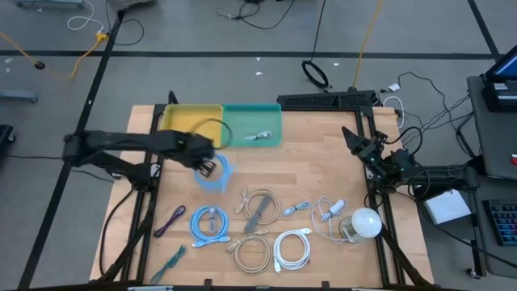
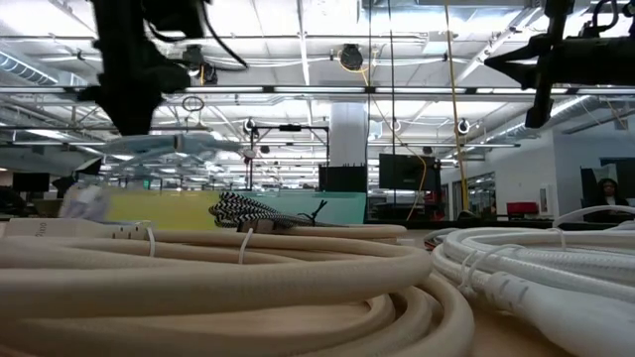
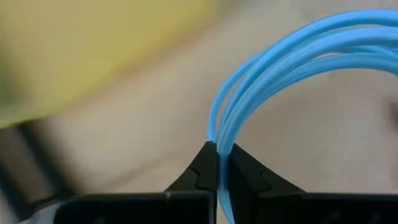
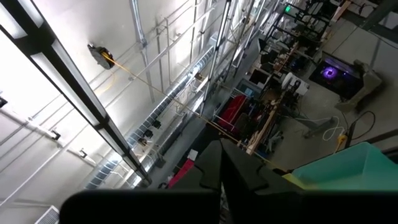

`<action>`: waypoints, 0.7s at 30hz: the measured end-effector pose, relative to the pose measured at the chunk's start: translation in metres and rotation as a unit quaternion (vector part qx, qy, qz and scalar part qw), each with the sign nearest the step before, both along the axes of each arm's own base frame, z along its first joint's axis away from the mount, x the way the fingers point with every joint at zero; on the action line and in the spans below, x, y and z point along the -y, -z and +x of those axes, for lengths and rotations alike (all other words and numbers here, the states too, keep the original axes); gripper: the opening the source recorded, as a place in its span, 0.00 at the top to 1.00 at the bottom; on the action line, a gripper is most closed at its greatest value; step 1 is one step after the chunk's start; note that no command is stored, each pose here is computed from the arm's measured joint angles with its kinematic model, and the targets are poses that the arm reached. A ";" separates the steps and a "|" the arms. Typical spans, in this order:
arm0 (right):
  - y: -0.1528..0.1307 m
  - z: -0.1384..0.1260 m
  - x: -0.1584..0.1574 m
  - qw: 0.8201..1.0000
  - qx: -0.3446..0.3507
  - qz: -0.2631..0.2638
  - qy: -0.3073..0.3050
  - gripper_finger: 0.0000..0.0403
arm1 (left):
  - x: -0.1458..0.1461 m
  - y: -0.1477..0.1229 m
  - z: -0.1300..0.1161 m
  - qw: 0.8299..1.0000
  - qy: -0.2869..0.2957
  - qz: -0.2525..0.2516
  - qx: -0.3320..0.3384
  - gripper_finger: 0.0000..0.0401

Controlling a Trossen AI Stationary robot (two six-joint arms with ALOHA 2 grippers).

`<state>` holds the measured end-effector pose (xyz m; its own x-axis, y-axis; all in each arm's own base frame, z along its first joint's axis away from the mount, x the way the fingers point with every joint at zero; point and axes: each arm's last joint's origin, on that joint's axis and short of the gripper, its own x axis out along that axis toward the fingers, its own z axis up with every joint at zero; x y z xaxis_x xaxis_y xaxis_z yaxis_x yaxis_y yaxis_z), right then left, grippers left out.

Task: Pick & Place USB Port
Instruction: Put the top blue HDMI cable into the yellow bin

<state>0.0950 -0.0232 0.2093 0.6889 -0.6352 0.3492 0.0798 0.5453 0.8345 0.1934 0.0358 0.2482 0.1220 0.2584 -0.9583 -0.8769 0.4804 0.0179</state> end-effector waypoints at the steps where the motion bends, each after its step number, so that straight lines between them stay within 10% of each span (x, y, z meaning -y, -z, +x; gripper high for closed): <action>1: 0.000 0.000 0.000 1.000 -0.002 0.001 0.000 1.00 | -0.003 -0.007 -0.010 0.999 -0.029 0.027 0.003 0.97; 9: 0.002 0.002 0.000 1.000 -0.009 0.005 -0.002 1.00 | -0.040 -0.034 -0.054 0.967 -0.194 0.160 0.045 0.97; 21: 0.006 0.009 0.000 0.999 -0.019 0.023 -0.022 1.00 | -0.137 -0.011 -0.054 0.953 -0.261 0.143 0.052 0.97</action>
<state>0.1039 -0.0232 0.2028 0.7290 -0.6185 0.2933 0.0878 0.5095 0.8560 0.1397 0.1725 0.2591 -0.0051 0.5586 -0.8294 -0.9993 -0.0343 -0.0170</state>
